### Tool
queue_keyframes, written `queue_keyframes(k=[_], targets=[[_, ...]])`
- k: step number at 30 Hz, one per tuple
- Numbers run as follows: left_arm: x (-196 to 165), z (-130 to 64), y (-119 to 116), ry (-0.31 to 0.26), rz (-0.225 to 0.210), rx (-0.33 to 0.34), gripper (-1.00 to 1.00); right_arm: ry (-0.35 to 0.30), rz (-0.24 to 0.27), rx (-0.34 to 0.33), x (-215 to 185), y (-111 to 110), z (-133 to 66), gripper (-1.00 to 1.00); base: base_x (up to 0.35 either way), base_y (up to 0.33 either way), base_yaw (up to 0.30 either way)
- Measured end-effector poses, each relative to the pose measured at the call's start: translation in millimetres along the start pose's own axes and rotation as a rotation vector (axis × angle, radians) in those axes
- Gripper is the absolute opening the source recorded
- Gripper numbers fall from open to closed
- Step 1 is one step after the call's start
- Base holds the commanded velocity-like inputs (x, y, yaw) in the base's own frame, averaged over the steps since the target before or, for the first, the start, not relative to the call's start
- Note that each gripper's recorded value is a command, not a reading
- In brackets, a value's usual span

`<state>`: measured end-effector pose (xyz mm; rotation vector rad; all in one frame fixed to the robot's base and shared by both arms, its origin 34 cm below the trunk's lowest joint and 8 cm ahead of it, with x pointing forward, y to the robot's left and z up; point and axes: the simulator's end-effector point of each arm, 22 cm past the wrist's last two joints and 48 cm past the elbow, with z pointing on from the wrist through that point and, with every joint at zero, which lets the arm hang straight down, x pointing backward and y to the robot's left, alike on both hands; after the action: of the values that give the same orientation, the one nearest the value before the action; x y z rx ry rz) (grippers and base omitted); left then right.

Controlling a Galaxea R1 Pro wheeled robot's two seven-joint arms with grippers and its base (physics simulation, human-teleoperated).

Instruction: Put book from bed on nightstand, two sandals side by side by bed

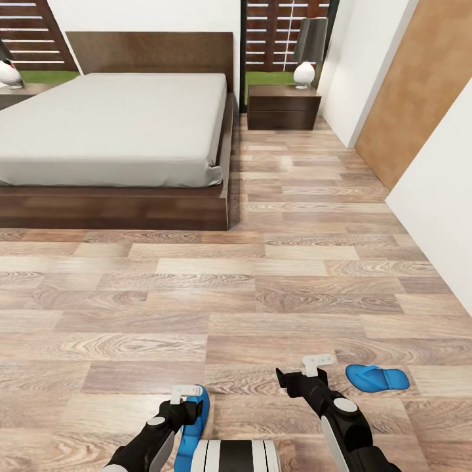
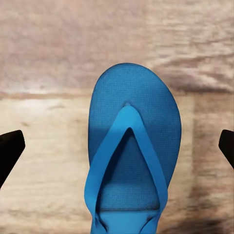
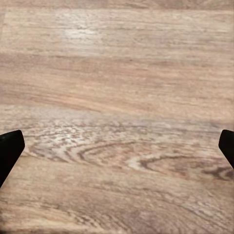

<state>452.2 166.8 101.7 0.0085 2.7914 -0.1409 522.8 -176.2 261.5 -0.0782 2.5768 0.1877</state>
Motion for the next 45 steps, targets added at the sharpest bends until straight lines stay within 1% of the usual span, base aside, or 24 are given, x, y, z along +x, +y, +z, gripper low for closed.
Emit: queue_keyframes(k=[9, 17, 33, 43, 45], targets=[[0, 0.0, -2, -0.001, 0.000, 0.003, 1.00, 0.000, 0.000, 0.000, 0, 0, 0.0, 1.00, 0.000, 0.000, 0.000], [16, 7.4, -1, 0.031, -0.003, 0.004, 1.00, 0.032, 0.004, -0.002, 15, 0, 8.6, 1.00, 0.000, 0.000, 0.000], [8, 7.5, -1, 0.014, -0.002, 0.005, 1.00, 0.033, 0.005, -0.004, 15, 1, 8.6, 1.00, 0.000, 0.000, 0.000], [6, 7.5, -1, 0.012, -0.002, 0.005, 1.00, 0.035, 0.005, -0.004, 15, 1, 8.7, 1.00, 0.000, 0.000, 0.000], [10, 9.4, -1, 0.020, -0.003, 0.005, 1.00, 0.043, 0.006, -0.004, 19, 1, 10.8, 1.00, 0.000, 0.000, 0.000]])
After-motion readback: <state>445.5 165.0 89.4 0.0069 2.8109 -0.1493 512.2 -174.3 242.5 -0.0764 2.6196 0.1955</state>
